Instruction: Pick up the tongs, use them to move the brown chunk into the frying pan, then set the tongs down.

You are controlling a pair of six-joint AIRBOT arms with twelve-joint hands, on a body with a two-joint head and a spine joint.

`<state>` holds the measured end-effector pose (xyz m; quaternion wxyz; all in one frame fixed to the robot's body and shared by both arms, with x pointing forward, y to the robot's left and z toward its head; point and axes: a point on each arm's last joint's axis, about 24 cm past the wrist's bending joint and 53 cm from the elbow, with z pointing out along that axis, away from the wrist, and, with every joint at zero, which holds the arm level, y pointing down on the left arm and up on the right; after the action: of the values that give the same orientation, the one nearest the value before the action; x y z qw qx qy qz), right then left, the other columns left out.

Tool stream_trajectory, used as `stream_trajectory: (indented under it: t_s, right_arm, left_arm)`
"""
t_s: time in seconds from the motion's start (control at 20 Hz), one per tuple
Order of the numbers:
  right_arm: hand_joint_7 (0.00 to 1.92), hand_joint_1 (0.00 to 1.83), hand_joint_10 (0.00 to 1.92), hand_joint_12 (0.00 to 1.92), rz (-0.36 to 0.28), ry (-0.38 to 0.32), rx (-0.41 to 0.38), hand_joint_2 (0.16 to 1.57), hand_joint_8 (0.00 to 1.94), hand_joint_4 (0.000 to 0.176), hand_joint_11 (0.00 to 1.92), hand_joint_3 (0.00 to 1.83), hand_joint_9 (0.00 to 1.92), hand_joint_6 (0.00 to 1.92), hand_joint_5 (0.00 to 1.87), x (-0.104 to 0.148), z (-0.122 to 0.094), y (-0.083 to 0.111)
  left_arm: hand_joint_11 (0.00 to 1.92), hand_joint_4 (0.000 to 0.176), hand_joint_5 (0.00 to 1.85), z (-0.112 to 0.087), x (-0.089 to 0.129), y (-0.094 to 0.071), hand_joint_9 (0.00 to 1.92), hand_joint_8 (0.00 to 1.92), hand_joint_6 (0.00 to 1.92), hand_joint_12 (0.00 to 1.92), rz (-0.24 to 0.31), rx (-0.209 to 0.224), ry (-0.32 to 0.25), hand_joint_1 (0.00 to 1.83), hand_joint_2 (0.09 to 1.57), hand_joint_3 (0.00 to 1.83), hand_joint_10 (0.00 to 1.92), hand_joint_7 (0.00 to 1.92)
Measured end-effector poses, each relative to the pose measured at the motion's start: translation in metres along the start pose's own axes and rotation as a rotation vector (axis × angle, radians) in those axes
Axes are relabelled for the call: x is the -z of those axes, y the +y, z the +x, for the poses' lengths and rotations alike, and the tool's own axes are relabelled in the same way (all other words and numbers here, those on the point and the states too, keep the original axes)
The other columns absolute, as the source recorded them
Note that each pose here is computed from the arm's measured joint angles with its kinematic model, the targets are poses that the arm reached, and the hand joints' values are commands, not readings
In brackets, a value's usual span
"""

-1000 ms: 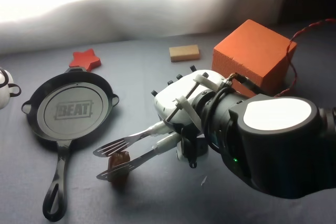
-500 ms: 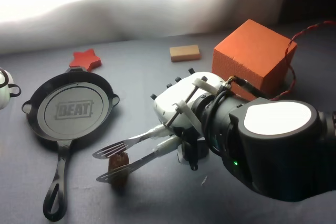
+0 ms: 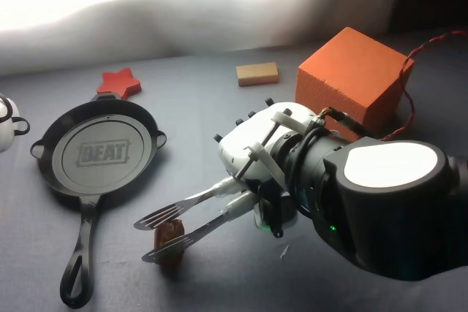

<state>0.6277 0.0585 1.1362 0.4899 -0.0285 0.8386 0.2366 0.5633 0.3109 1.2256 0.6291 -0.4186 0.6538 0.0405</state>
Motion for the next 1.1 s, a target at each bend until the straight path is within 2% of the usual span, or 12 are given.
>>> stream_trajectory:
  t_s: [0.1,0.15,0.2,0.25,0.3,0.35,0.45,0.5,0.6,0.8,0.95,1.1]
  right_arm:
    - [1.26,1.09,1.25,1.81,0.001,0.0,0.006,1.19,0.95,0.0,0.91,0.02,1.22,1.24,0.84,0.0,0.001,-0.002]
    - [1.37,0.81,1.42,1.89,0.002,0.004,0.008,1.31,1.15,0.0,1.01,0.03,1.33,1.3,1.01,0.0,0.003,-0.002]
    - [1.37,0.81,1.42,1.89,0.004,0.008,0.006,1.31,1.15,0.0,1.01,0.03,1.33,1.3,1.01,0.0,0.004,-0.003]
    - [1.52,0.68,1.73,1.92,0.002,0.011,0.008,1.39,1.56,0.103,1.3,0.02,1.53,1.6,1.26,0.001,0.004,-0.002]
    - [1.69,0.77,1.91,1.92,0.0,0.008,0.006,1.44,1.84,0.173,1.74,0.02,1.77,1.89,1.45,0.001,0.004,-0.002]
    - [1.68,0.84,1.92,1.92,-0.005,-0.004,0.022,1.46,1.87,0.175,1.78,0.01,1.77,1.92,1.41,0.001,0.001,-0.001]
    - [1.64,0.87,1.92,1.92,-0.003,-0.003,0.024,1.47,1.93,0.176,1.76,0.01,1.74,1.92,1.36,0.001,0.001,-0.002]
    - [1.61,0.89,1.92,1.92,-0.002,-0.004,0.024,1.47,1.94,0.176,1.75,0.01,1.72,1.92,1.33,0.001,0.0,-0.003]
    - [1.6,0.91,1.92,1.92,-0.003,-0.002,0.029,1.45,1.94,0.176,1.72,0.0,1.71,1.92,1.35,0.003,0.0,-0.004]
    - [1.61,0.96,1.92,1.92,-0.005,0.003,0.051,1.44,1.94,0.176,1.72,0.0,1.71,1.92,1.35,0.009,0.002,-0.005]
    - [1.63,0.94,1.92,1.92,-0.005,0.003,0.055,1.46,1.94,0.176,1.75,0.01,1.74,1.92,1.34,0.01,0.002,-0.005]
    - [1.61,0.94,1.92,1.92,-0.004,0.002,0.05,1.44,1.94,0.176,1.71,0.0,1.71,1.92,1.33,0.01,-0.001,-0.005]
  left_arm:
    - [0.0,0.032,0.0,0.0,0.0,0.0,0.0,0.0,0.0,0.02,0.0,0.0,0.0,0.0,1.3,0.0,0.0,0.0]
    - [0.01,0.029,0.0,0.0,0.0,0.0,0.0,0.0,0.0,0.02,0.0,0.0,0.0,0.0,1.3,0.0,0.0,0.01]
    - [0.01,0.029,0.0,0.0,0.0,0.0,0.0,0.0,0.0,0.02,0.0,0.0,0.0,0.0,1.3,0.0,0.0,0.01]
    - [0.02,0.029,0.0,0.0,0.0,0.0,0.0,0.01,0.0,0.03,0.0,0.0,0.0,0.0,1.3,0.0,0.0,0.01]
    - [0.01,0.024,0.0,0.0,0.0,0.0,0.0,0.0,0.0,0.03,0.001,0.0,0.0,0.0,1.3,0.0,0.0,0.0]
    - [0.01,0.019,0.0,0.0,0.0,0.0,0.0,0.0,0.0,0.03,0.001,0.0,0.0,0.0,1.3,0.0,0.0,0.0]
    - [0.0,0.029,0.0,0.0,0.0,0.0,0.0,0.0,0.0,0.03,0.001,0.0,0.001,0.0,1.31,0.0,0.0,0.0]
    - [0.0,0.025,0.0,0.0,0.0,0.0,0.0,0.0,0.0,0.04,0.001,0.0,0.001,0.02,1.31,0.0,0.0,0.0]
    - [0.0,0.029,0.0,0.0,0.0,0.0,0.0,0.0,0.0,0.03,0.002,0.0,0.001,0.03,1.31,0.0,0.0,0.0]
    - [0.0,0.022,0.0,0.0,0.0,0.0,0.0,0.0,0.0,0.09,0.002,0.0,0.001,0.02,1.31,0.0,0.0,0.01]
    - [0.0,0.026,0.0,0.0,0.0,0.0,0.0,0.0,0.0,0.08,0.002,0.0,0.001,0.01,1.31,0.0,0.0,0.01]
    - [0.0,0.022,0.0,0.0,0.0,0.0,0.0,0.0,0.0,0.1,0.002,0.0,0.001,0.02,1.31,0.0,0.0,0.01]
